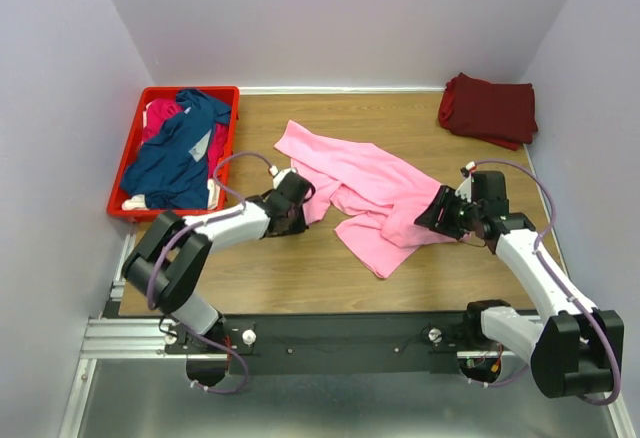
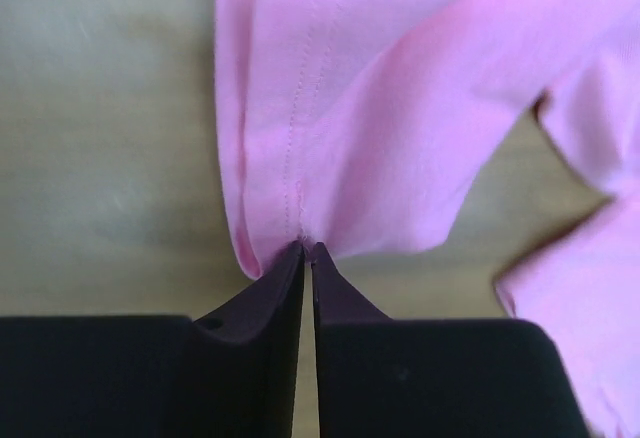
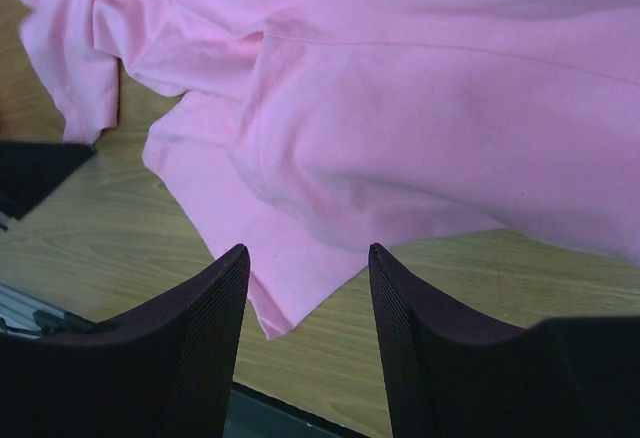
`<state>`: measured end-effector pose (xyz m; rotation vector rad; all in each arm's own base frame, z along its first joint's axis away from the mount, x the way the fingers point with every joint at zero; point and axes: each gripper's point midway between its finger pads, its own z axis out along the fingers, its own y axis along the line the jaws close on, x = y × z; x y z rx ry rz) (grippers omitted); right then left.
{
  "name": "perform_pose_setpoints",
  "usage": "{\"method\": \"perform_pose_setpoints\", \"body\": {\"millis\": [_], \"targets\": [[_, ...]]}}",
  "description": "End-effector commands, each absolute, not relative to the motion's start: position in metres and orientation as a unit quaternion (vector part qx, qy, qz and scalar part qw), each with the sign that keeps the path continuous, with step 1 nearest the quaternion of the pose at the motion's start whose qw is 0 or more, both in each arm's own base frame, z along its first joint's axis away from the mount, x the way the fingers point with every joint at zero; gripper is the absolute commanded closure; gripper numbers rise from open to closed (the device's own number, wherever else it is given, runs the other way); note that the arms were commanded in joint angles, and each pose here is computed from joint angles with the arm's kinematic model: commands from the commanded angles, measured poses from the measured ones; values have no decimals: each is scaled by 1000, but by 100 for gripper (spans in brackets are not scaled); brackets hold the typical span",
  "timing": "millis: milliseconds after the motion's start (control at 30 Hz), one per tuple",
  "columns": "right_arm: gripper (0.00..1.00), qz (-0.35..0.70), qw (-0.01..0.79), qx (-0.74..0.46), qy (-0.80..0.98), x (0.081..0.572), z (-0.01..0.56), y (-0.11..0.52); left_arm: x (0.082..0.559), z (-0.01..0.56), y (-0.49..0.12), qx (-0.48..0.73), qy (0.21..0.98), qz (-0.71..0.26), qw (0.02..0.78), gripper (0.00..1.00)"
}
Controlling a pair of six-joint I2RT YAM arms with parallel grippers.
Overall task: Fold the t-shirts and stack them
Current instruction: Flatten the tshirt out
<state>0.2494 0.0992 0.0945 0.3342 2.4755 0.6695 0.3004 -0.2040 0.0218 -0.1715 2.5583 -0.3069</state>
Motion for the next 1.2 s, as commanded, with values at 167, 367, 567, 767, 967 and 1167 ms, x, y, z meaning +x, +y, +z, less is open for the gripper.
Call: {"method": "perform_pose_setpoints", "body": {"millis": [167,367,567,767,967,1167], "targets": [[41,283,289,94,910,241,106,114,285,101,-176,-198,908,-156,334,60],[41,279,305,79,907,244,112,113,383,133,-126,-177,894,-73,406,24],[41,282,317,81,902,244,120,113,479,132,-106,-135,896,16,424,32],[41,271,316,114,902,244,117,108,522,104,-81,-116,907,83,396,43],[41,258,330,140,897,246,121,101,535,83,-90,-78,919,79,378,46],[41,252,330,153,897,247,120,98,537,73,-111,-54,928,27,368,43]]}}
